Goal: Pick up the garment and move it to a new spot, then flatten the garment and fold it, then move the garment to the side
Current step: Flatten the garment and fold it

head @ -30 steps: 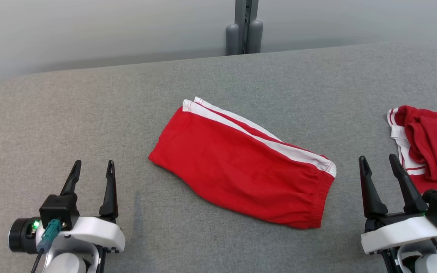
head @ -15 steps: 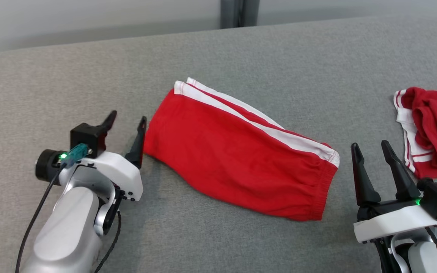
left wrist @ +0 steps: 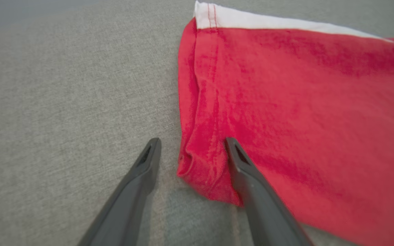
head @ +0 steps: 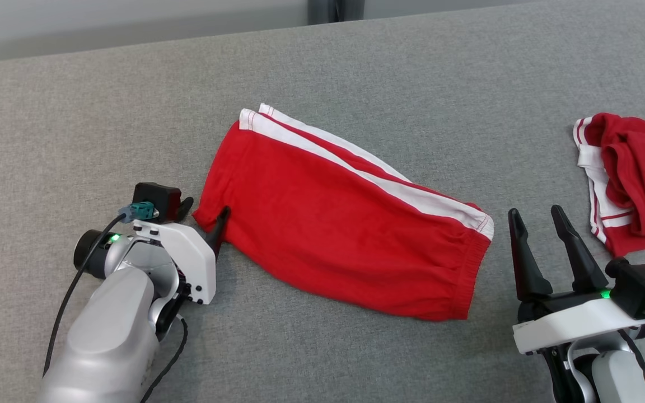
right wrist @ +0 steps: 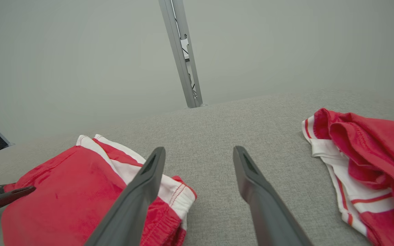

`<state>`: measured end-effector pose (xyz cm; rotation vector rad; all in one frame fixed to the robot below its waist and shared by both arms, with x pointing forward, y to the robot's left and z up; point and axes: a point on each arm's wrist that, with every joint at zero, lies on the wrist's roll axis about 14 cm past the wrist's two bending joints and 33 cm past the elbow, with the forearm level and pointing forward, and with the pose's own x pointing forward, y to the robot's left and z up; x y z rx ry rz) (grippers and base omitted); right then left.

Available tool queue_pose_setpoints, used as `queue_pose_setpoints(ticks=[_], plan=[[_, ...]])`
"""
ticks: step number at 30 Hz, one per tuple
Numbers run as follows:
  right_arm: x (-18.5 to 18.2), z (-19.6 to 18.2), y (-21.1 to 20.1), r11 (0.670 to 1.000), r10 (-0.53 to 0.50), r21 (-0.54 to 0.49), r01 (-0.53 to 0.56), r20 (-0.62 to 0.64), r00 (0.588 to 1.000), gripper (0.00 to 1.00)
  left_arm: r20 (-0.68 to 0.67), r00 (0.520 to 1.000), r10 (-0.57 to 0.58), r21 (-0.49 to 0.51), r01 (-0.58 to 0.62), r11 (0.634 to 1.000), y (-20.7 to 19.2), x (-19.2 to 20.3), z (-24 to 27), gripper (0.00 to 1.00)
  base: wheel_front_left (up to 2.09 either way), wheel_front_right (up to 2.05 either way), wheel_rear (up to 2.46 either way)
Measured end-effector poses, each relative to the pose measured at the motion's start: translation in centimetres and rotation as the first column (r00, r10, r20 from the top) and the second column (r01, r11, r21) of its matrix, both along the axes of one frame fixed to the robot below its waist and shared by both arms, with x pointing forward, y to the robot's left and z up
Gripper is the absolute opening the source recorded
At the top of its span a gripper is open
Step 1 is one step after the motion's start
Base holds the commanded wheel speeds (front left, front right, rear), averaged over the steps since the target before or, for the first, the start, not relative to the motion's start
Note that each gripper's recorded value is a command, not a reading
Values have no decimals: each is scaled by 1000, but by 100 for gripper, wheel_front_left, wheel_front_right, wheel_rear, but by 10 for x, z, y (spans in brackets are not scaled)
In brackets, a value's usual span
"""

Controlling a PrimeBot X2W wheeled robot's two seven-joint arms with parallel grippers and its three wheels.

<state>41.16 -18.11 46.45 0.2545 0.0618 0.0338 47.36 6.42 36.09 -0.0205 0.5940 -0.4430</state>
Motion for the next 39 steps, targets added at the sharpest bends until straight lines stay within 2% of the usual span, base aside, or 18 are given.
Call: queue_pose_setpoints(ticks=[1, 2, 9, 16, 27, 32, 37, 38, 39], plan=[[0, 0, 0, 1000, 0, 1, 0, 2, 1000, 100, -2, 1000, -3, 1, 3, 1000, -1, 1, 0, 28, 0, 0, 0], [0, 0, 0, 1000, 0, 2, 0, 1, 1000, 100, -6, 1000, -7, -7, 7, 1000, -4, 0, -1, 0, 0, 0, 0], [2, 2, -2, 1000, -8, 15, 8, 11, 1000, 100, -13, 1000, -10, -31, 10, 999, -11, 0, -5, 0, 0, 0, 0], [0, 2, -5, 1000, -22, 21, 21, 15, 1000, 100, 39, 991, 130, -93, -126, 988, 8, 2, 0, 0, 0, 0, 0], [-16, 4, 2, 999, -3, 32, 3, 5, 1000, 100, 35, 931, 362, -188, -350, 918, 43, -72, -4, 0, 0, 0, 0], [-22, 8, 9, 1000, 21, 23, -21, 3, 1000, 100, 31, 906, 422, -205, -407, 890, 53, -105, 3, 0, 0, 0, 0], [-27, 13, 10, 1000, 28, 7, -28, 3, 1000, 100, 31, 895, 445, -224, -428, 876, 52, -120, 16, 0, 0, 0, 0], [-28, 13, 8, 1000, 25, 6, -25, 4, 1000, 100, 24, 896, 444, -227, -428, 875, 51, -122, 17, 29, 0, 0, 0], [-29, 13, 7, 1000, 23, 5, -23, 3, 1000, 100, 22, 896, 443, -226, -427, 876, 50, -124, 18, 65, 0, 0, 0]])
